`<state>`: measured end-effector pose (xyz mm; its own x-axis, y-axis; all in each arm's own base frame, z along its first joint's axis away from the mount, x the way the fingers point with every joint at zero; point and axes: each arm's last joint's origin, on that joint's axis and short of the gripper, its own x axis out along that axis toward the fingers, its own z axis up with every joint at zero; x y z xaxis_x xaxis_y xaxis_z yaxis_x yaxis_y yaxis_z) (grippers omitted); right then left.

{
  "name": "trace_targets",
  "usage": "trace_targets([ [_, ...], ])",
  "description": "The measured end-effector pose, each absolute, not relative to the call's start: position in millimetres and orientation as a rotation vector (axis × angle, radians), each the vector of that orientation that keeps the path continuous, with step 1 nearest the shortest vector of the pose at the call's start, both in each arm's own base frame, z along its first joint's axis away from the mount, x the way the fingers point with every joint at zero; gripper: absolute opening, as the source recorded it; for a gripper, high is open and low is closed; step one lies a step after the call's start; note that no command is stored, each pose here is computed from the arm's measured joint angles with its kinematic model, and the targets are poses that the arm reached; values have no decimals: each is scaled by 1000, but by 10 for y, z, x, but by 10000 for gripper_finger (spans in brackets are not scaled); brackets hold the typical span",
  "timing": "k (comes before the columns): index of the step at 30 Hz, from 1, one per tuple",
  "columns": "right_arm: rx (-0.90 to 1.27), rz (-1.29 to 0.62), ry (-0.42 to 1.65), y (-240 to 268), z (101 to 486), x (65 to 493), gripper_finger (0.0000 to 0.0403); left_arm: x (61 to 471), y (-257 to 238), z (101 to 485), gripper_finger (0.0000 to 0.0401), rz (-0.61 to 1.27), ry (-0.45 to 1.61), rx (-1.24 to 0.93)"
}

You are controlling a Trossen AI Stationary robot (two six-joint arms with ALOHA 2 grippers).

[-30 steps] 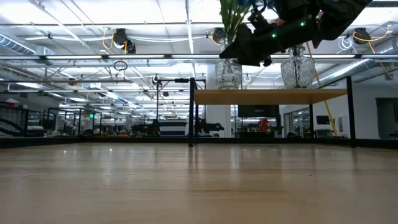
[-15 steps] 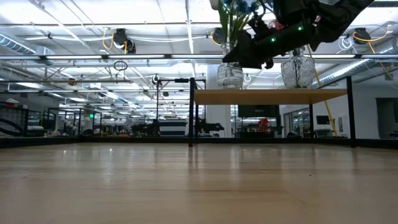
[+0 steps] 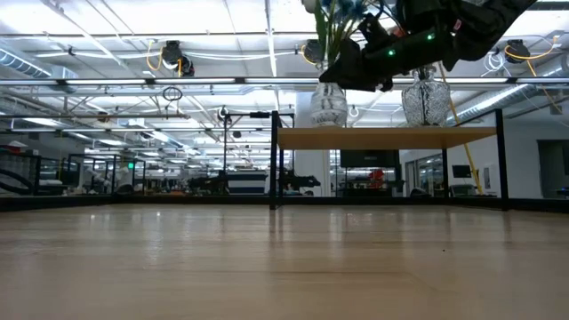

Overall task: Pick and place flowers into a vace then onto a shelf
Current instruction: Put the transparent vase with flowers on the shelf, then return to Home Position

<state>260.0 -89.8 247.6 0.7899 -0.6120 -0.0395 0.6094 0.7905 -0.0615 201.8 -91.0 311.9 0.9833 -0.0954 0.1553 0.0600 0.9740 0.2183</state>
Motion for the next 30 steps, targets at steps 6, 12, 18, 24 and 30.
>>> trace_targets([
  [6,-89,-693,70,-851,2483,2607,279,2019,-910,3113,58,-80,-160,217],
  [12,-149,-726,36,-875,2539,2596,279,2019,-910,3114,58,-80,-161,214],
  [18,-141,-722,70,-866,2504,2598,279,2020,-908,3114,58,-79,-161,213],
  [24,-167,-739,48,-834,2444,2558,279,2021,-909,3107,58,-80,-154,216],
  [30,-163,-735,48,-797,2334,2487,279,2021,-909,3107,58,-80,-154,215],
])
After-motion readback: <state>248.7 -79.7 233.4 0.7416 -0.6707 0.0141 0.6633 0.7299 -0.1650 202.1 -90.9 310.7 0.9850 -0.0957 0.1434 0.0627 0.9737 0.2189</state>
